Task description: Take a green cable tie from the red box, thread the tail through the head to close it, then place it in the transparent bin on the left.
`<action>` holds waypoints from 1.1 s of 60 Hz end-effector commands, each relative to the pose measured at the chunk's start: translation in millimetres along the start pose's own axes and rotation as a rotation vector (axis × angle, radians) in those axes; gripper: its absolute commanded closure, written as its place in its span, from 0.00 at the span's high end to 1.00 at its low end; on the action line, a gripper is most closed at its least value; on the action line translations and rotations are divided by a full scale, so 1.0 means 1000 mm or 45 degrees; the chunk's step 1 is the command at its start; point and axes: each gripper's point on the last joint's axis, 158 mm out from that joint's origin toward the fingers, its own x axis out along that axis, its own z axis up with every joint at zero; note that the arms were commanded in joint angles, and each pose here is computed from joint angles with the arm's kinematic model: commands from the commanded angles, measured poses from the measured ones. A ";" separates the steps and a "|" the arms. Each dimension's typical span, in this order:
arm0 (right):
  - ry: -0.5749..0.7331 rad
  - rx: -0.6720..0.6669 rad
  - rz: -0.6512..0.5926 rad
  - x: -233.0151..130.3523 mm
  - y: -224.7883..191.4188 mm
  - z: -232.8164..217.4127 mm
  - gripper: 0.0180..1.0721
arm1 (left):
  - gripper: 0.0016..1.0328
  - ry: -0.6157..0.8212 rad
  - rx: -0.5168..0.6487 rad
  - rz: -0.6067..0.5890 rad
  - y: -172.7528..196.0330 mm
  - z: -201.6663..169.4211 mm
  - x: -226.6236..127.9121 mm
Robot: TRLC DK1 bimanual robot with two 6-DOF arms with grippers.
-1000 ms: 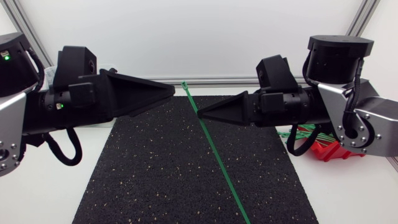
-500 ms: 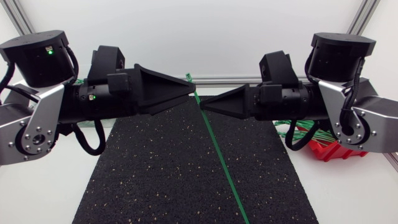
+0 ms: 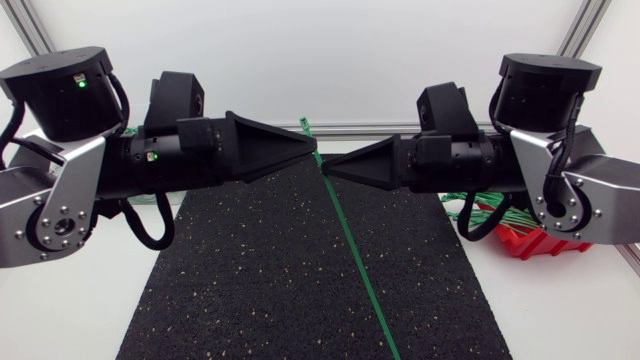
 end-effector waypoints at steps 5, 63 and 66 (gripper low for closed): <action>-0.001 0.040 0.001 0.000 -0.002 -0.002 0.05 | 0.29 -0.018 -0.016 -0.013 -0.004 0.008 0.004; 0.018 0.051 0.008 0.003 0.000 -0.012 0.05 | 0.05 -0.072 -0.030 0.043 0.013 0.022 0.002; 0.019 0.053 0.007 0.003 0.000 -0.012 0.05 | 0.04 -0.074 -0.028 0.043 0.013 0.023 0.002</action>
